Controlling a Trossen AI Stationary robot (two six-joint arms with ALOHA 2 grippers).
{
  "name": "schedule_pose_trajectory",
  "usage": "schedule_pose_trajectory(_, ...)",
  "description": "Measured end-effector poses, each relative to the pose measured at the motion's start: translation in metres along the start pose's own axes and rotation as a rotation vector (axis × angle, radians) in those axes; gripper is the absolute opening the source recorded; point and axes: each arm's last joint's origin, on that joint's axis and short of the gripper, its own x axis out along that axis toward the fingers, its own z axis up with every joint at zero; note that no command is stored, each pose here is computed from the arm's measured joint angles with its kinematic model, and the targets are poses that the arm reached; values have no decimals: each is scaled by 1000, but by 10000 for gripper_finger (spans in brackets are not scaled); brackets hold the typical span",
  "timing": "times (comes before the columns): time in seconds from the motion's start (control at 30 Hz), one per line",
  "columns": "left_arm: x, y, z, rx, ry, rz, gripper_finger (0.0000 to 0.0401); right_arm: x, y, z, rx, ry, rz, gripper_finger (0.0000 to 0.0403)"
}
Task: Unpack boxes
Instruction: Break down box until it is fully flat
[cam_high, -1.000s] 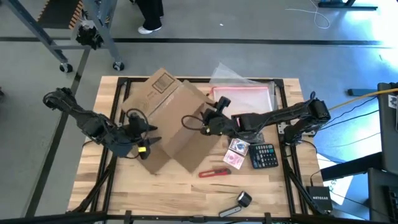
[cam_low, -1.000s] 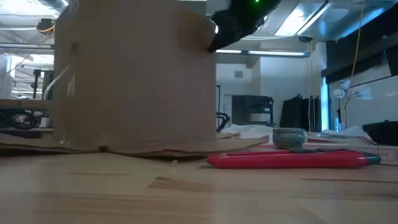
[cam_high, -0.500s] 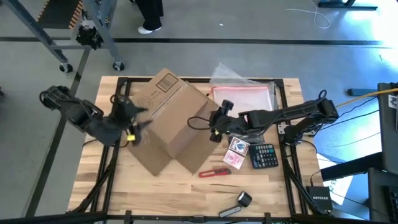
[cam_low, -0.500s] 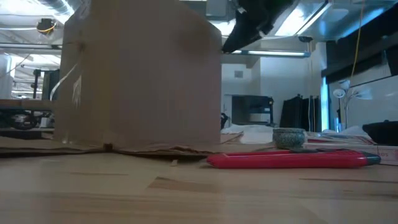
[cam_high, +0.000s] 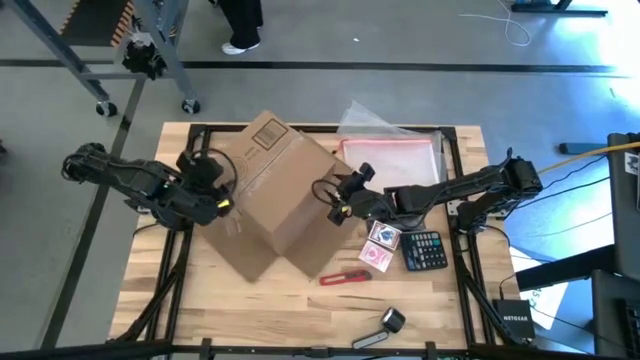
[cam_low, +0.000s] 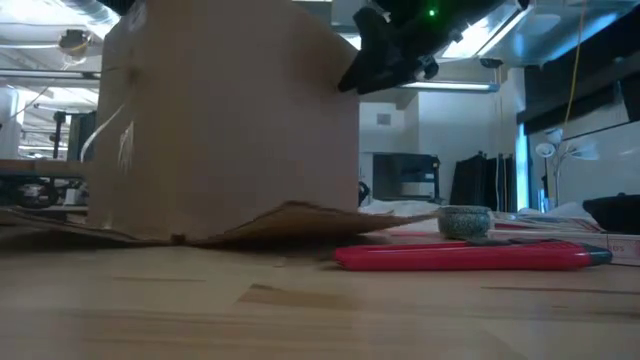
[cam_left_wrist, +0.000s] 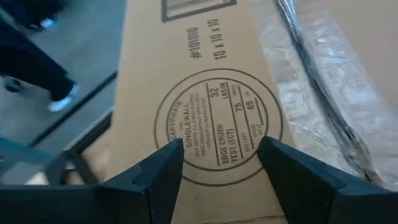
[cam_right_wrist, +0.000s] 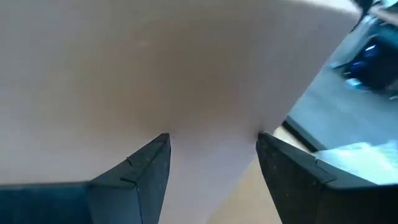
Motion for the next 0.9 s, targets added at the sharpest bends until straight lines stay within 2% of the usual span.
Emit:
schedule_pose_trajectory(0.13,1,-11,-5,-52,4,-76,219,5,-7,0,-25,9,-39,232)
schedule_pose_trajectory(0.33,-11,-31,-3,-81,-18,-284,219,19,-27,3,-91,26,-114,232)
schedule_pose_trajectory(0.47,-21,-43,-2,-81,-42,-417,219,31,-43,4,-94,53,-90,232)
schedule_pose_trajectory(0.6,-33,-43,0,-72,-46,-467,219,26,-51,7,-92,71,-43,232)
schedule_pose_trajectory(0.73,-44,-31,5,-68,-52,-436,219,-6,-51,18,-68,54,78,232)
schedule_pose_trajectory(0.9,-40,-17,2,-39,-61,-291,219,-49,-36,25,-16,59,407,232)
